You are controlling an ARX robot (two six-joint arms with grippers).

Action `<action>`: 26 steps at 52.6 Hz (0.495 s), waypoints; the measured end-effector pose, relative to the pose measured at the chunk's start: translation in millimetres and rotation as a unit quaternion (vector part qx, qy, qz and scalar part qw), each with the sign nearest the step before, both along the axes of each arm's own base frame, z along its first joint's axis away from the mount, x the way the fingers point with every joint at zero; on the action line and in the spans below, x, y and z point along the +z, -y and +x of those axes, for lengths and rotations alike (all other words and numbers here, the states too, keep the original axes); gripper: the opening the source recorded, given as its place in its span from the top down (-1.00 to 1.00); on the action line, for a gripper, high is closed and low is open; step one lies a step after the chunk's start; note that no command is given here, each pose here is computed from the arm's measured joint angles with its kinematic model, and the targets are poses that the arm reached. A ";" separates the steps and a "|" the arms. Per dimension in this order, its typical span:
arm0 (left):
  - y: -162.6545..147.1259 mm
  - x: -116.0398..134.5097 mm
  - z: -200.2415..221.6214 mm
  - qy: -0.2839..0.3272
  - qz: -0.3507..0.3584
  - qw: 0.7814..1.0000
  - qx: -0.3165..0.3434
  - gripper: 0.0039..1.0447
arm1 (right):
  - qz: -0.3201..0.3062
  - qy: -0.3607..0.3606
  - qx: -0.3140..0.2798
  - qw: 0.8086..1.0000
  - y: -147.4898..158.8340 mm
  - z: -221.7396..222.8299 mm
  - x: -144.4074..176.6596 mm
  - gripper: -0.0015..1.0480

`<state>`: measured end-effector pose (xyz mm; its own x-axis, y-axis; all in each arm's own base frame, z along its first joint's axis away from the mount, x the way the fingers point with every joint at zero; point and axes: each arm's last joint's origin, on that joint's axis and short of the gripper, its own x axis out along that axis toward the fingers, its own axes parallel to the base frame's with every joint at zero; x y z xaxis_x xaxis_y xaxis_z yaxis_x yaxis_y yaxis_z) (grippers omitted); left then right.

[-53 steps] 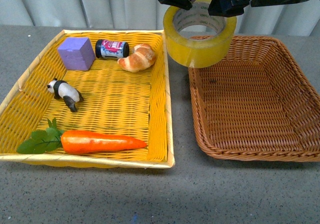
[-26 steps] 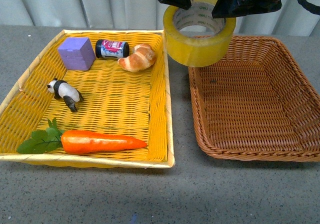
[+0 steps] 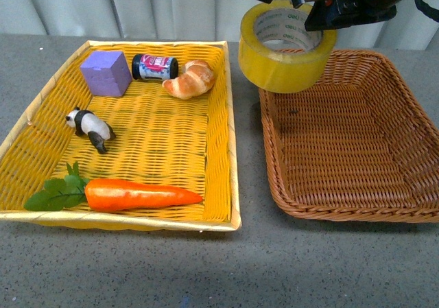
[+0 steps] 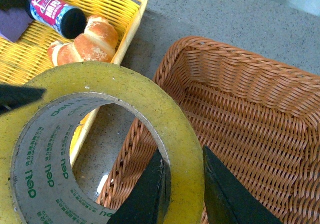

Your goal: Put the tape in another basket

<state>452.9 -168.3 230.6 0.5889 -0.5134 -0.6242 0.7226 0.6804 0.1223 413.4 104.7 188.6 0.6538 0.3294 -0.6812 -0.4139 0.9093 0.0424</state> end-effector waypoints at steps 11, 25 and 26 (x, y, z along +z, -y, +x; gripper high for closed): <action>-37.4 14.3 12.8 0.009 -0.111 0.979 0.170 -0.63 | -0.005 -0.007 -0.036 0.999 25.4 7.8 -10.4 0.70; -89.1 -8.9 5.4 0.015 -0.177 0.915 0.363 -0.88 | -0.016 -0.047 -0.076 0.996 59.5 5.0 -57.8 0.70; -90.3 -11.4 1.2 0.011 -0.181 0.911 0.370 -0.88 | -0.018 -0.056 -0.080 0.995 62.3 3.4 -64.9 0.70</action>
<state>454.1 -78.0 219.3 0.8683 -0.1406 -0.4757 0.0499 0.9789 -0.1982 416.8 42.4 123.7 0.6151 0.2012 -0.7624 -0.2579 0.9650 0.0466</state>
